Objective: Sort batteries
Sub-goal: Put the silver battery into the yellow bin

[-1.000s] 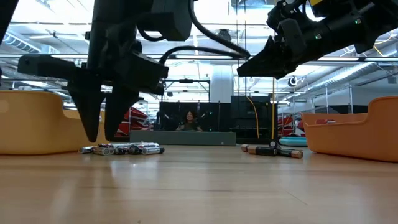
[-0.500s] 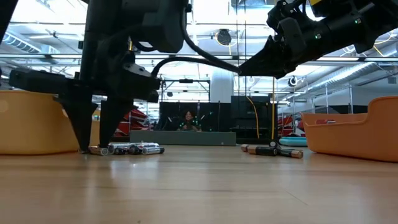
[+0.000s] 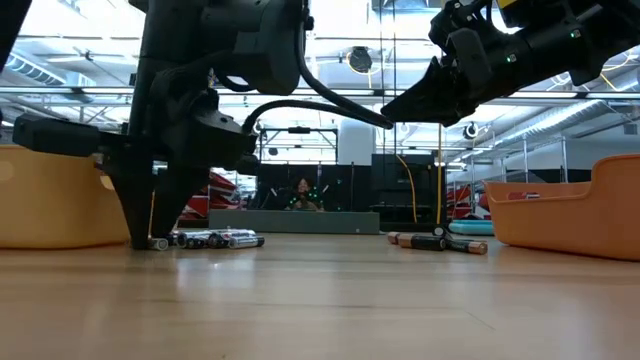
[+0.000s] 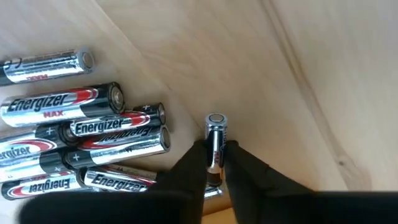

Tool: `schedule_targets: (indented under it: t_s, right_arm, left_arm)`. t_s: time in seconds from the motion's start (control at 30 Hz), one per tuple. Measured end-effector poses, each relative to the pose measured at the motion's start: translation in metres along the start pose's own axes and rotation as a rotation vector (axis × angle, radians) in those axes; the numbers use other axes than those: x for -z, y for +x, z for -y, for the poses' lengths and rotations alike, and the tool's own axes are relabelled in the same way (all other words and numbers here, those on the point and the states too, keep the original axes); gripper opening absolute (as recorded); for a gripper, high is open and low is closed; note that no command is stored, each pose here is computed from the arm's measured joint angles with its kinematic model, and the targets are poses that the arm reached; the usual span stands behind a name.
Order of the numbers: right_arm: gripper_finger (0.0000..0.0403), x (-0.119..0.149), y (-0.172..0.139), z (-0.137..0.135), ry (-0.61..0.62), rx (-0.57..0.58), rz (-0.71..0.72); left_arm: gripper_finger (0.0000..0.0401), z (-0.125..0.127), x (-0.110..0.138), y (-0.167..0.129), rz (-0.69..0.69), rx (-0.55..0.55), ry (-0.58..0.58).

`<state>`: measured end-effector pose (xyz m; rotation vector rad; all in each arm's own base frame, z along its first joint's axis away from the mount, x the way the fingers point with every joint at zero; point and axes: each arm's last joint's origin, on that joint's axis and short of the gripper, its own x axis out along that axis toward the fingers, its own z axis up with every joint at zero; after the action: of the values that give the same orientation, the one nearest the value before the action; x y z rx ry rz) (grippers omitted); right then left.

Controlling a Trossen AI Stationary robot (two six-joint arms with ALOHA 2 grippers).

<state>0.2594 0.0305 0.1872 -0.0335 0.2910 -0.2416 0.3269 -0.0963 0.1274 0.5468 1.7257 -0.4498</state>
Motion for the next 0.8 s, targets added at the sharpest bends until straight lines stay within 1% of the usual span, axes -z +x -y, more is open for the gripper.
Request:
schedule_targets:
  t_s: [0.07, 0.1, 0.3, 0.5, 0.8]
  right_arm:
    - [0.0098, 0.0, 0.0, 0.0, -0.001, 0.0, -0.003]
    - [0.0098, 0.001, 0.0, 0.0, -0.002, 0.0, -0.005]
    - [0.0098, 0.002, 0.0, 0.0, -0.008, 0.001, -0.016]
    - [0.0098, 0.002, 0.0, 0.0, -0.009, 0.003, -0.018]
    - [0.0098, 0.002, 0.0, 0.0, 0.002, 0.005, -0.02]
  left_arm:
    - [0.0022, 0.0, 0.0, 0.0, 0.0, -0.006, 0.001]
    - [0.002, 0.0, 0.0, 0.0, 0.001, -0.011, 0.0]
    - [0.002, 0.0, -0.001, -0.004, 0.008, -0.024, -0.006]
    - [0.002, -0.002, -0.004, -0.019, 0.031, -0.037, -0.077]
    - [0.002, 0.003, 0.008, -0.036, 0.027, -0.035, -0.177]
